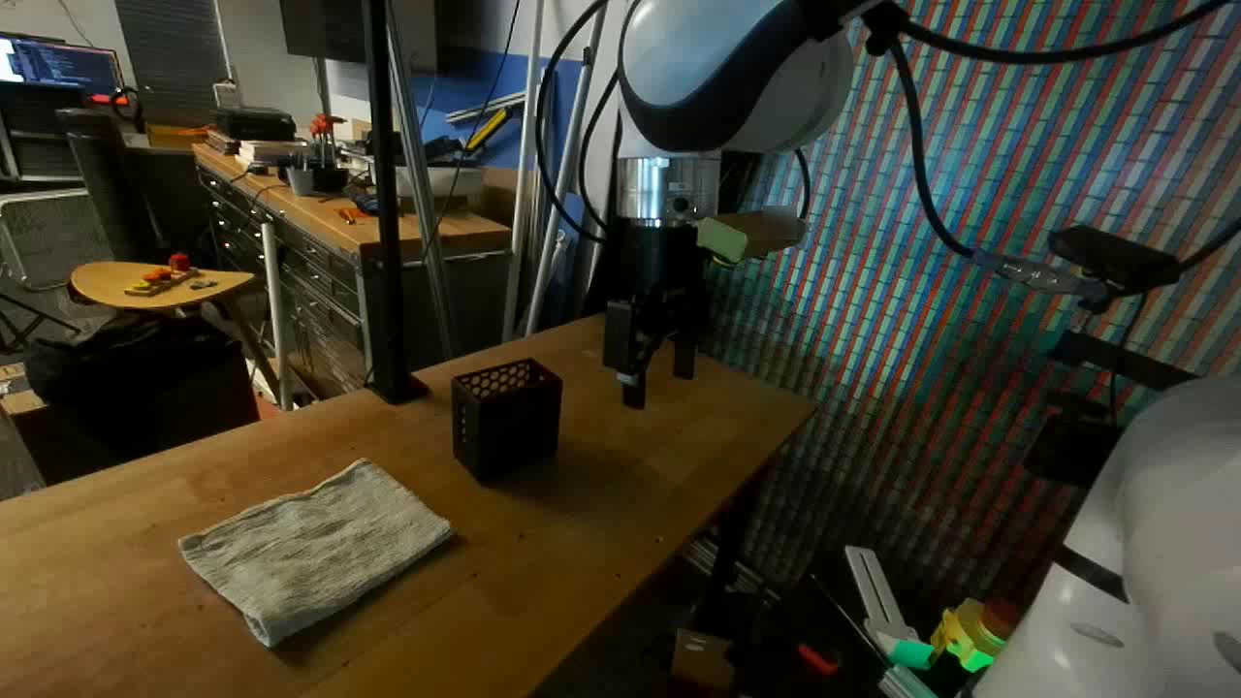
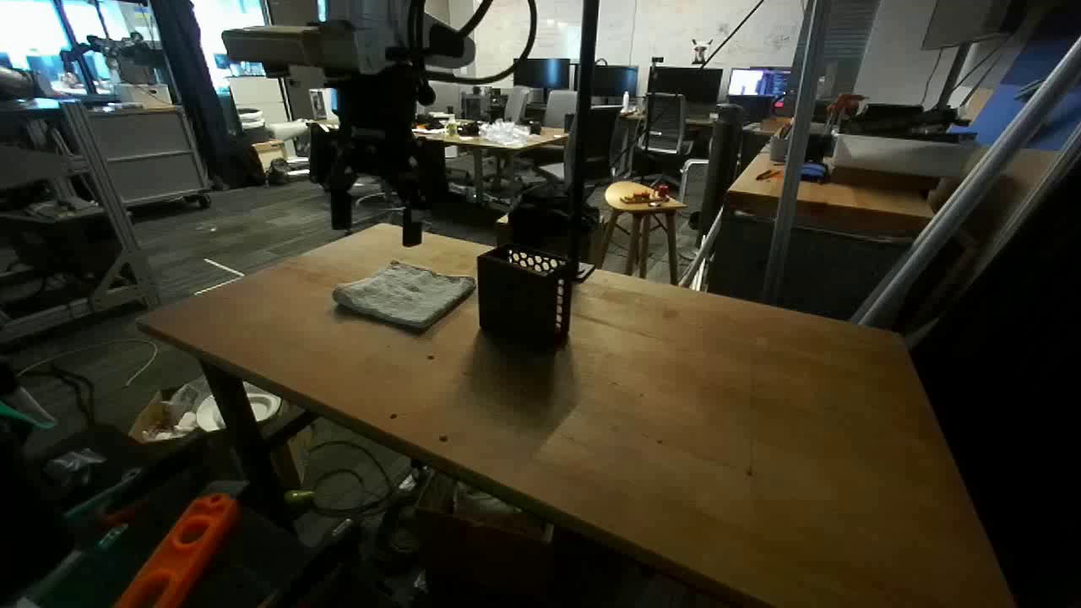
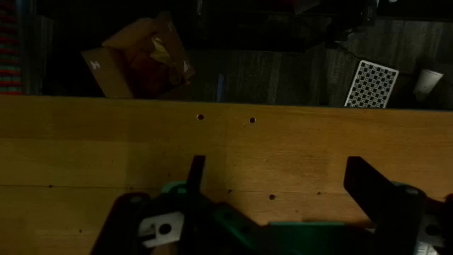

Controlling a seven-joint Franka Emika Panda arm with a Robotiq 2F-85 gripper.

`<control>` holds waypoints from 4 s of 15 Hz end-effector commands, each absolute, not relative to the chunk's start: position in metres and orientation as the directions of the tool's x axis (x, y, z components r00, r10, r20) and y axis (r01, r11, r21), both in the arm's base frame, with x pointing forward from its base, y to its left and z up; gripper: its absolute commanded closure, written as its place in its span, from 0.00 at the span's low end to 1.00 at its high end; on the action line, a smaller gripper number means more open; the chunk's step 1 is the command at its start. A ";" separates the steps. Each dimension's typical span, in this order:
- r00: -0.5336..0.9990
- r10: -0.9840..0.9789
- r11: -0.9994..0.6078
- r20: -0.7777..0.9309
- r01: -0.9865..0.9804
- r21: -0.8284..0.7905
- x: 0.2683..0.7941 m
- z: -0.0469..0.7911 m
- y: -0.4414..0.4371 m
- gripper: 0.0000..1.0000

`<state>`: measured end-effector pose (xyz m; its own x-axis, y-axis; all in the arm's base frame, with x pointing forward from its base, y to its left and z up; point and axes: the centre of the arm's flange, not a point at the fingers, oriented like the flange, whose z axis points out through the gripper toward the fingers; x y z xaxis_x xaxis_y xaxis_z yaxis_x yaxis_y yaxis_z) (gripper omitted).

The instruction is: Put the towel in the basket

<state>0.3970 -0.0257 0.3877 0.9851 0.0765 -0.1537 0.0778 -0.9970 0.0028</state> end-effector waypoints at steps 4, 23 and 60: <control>0.986 0.076 -0.997 -0.146 0.078 0.004 0.399 0.391 -0.026 0.00; 0.990 0.117 -0.991 -0.080 0.121 0.055 0.483 0.392 0.049 0.00; 0.948 0.319 -0.948 0.007 0.318 0.016 0.690 0.190 0.210 0.00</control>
<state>0.6862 0.2041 0.1961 0.9527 0.3037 -0.0068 0.3037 -0.9516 0.0480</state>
